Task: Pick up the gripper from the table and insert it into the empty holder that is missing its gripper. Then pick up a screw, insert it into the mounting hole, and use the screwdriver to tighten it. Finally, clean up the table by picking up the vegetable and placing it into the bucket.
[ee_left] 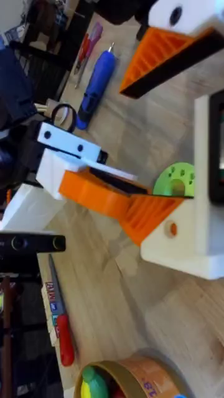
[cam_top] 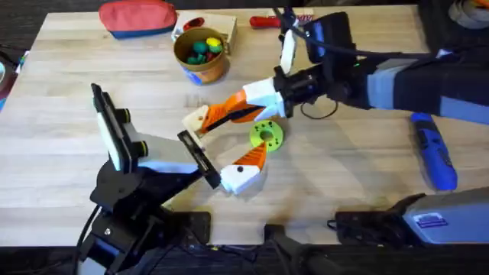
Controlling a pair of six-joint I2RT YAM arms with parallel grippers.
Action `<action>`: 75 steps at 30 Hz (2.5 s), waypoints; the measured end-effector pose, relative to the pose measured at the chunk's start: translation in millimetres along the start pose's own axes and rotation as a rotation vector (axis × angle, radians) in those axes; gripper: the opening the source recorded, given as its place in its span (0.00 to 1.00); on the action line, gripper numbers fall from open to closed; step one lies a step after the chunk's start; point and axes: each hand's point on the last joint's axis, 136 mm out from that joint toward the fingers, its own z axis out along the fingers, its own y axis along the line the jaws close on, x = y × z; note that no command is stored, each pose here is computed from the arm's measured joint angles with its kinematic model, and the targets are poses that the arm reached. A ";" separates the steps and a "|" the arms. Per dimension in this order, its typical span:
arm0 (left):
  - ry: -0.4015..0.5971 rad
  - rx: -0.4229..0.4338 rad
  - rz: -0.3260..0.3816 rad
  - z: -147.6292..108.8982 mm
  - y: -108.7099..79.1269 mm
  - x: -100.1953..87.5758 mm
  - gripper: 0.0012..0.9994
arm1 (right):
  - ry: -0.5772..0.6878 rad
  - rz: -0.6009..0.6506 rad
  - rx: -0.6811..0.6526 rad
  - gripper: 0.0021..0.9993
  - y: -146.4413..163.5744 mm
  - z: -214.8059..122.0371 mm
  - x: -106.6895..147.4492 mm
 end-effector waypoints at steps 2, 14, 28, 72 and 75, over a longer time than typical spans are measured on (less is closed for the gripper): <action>0.004 0.020 -0.002 0.0 -3.4 0.6 0.99 | 0.015 -0.006 -0.006 0.00 -1.9 7.7 0.2; -0.003 -0.028 -0.016 -0.9 6.1 -0.6 0.99 | 0.007 -0.006 -0.024 0.00 -2.5 24.4 -10.1; 0.005 0.028 -0.011 -0.2 -4.6 0.8 0.99 | 0.062 -0.011 -0.042 0.30 2.7 34.4 2.3; -0.012 -0.076 -0.009 -0.4 13.0 -2.0 0.99 | 0.035 0.007 -0.088 0.84 1.6 2.1 -10.9; -0.014 -0.088 -0.010 -0.6 14.9 -2.3 0.99 | 0.035 0.007 -0.088 0.73 1.6 2.1 -10.9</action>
